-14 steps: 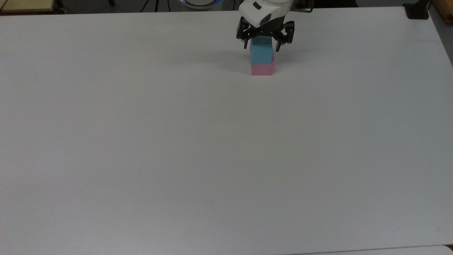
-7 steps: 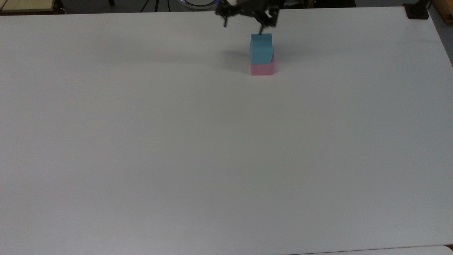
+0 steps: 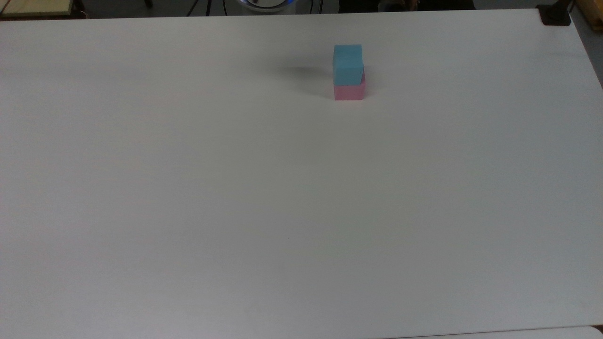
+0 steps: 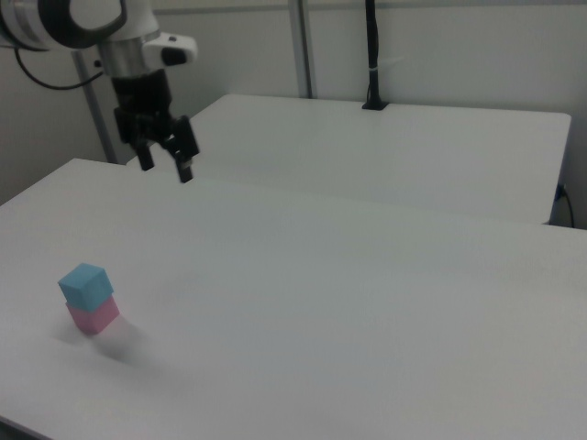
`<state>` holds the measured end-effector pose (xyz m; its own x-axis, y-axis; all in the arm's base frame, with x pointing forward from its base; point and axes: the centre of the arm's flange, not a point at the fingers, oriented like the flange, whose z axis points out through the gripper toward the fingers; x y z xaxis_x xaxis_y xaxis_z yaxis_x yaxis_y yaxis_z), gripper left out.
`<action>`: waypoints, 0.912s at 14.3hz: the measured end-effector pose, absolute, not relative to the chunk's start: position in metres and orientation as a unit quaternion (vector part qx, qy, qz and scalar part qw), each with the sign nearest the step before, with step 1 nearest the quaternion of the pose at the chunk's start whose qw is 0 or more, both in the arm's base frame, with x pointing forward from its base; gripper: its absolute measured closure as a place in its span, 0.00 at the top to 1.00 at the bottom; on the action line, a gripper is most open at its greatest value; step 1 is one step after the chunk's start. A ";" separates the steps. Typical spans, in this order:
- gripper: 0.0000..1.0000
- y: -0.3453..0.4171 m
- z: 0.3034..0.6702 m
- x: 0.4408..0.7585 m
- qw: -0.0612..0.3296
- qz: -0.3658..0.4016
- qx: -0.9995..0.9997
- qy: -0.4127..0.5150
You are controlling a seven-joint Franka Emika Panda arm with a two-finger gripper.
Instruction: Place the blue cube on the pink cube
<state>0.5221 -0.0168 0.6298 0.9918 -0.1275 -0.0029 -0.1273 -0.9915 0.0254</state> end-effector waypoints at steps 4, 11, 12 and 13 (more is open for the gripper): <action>1.00 -0.052 0.643 0.537 0.012 0.064 0.997 -0.041; 1.00 -0.037 0.613 0.559 0.008 0.053 0.999 0.001; 1.00 -0.034 0.613 0.559 0.007 0.054 0.999 0.004; 1.00 -0.033 0.613 0.559 0.006 0.054 0.999 0.004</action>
